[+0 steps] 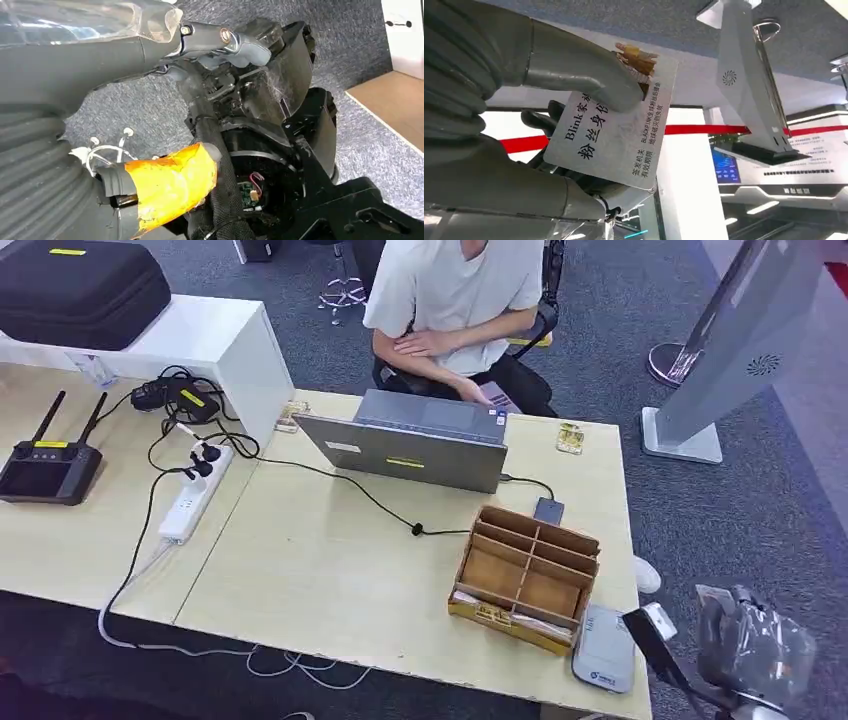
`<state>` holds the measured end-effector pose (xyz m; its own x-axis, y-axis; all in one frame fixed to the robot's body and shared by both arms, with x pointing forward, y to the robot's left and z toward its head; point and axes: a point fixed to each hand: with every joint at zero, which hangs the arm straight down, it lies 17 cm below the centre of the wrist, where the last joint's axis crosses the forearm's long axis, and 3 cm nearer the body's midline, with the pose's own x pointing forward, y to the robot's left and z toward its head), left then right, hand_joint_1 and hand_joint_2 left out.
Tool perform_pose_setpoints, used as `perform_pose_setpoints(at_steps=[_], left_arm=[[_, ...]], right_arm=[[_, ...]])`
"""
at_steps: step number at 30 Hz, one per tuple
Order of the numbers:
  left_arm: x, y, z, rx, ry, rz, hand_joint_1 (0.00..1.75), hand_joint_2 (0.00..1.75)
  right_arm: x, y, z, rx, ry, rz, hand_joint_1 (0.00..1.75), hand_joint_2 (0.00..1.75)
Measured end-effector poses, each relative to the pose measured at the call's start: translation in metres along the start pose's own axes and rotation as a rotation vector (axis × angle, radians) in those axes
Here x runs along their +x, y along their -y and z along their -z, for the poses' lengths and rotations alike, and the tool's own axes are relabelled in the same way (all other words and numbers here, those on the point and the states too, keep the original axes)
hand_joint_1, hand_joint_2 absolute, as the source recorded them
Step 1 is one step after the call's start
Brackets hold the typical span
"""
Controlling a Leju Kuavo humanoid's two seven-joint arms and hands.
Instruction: Pass the card to the sensor for recognition and then transmit it.
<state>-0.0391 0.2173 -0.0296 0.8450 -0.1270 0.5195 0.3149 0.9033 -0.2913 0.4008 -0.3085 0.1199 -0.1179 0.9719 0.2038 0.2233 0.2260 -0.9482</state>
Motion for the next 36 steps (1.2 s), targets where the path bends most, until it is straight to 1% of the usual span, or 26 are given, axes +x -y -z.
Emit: perform_pose_setpoints(at_steps=[5, 15, 22, 28, 36], left_arm=[[0.001, 0.000, -0.001, -0.001, 0.004, 0.000, 0.00, 1.75], [0.007, 0.000, 0.000, -0.002, 0.026, -0.004, 0.00, 1.75], [0.007, 0.000, -0.001, -0.002, 0.030, 0.000, 0.00, 1.75], [0.007, 0.000, -0.004, -0.005, 0.032, 0.007, 0.00, 1.75], [0.007, -0.003, -0.005, 0.002, 0.035, 0.011, 0.00, 1.75]], right_arm=[[0.006, -0.015, -0.006, 0.038, 0.016, -0.010, 1.75, 1.75], [0.051, -0.067, -0.034, 0.156, 0.077, 0.049, 1.75, 1.75], [0.065, -0.097, -0.056, 0.234, 0.093, 0.074, 1.75, 1.75], [0.069, -0.109, -0.064, 0.256, 0.096, 0.080, 1.75, 1.75], [0.072, -0.115, -0.067, 0.272, 0.101, 0.086, 1.75, 1.75]])
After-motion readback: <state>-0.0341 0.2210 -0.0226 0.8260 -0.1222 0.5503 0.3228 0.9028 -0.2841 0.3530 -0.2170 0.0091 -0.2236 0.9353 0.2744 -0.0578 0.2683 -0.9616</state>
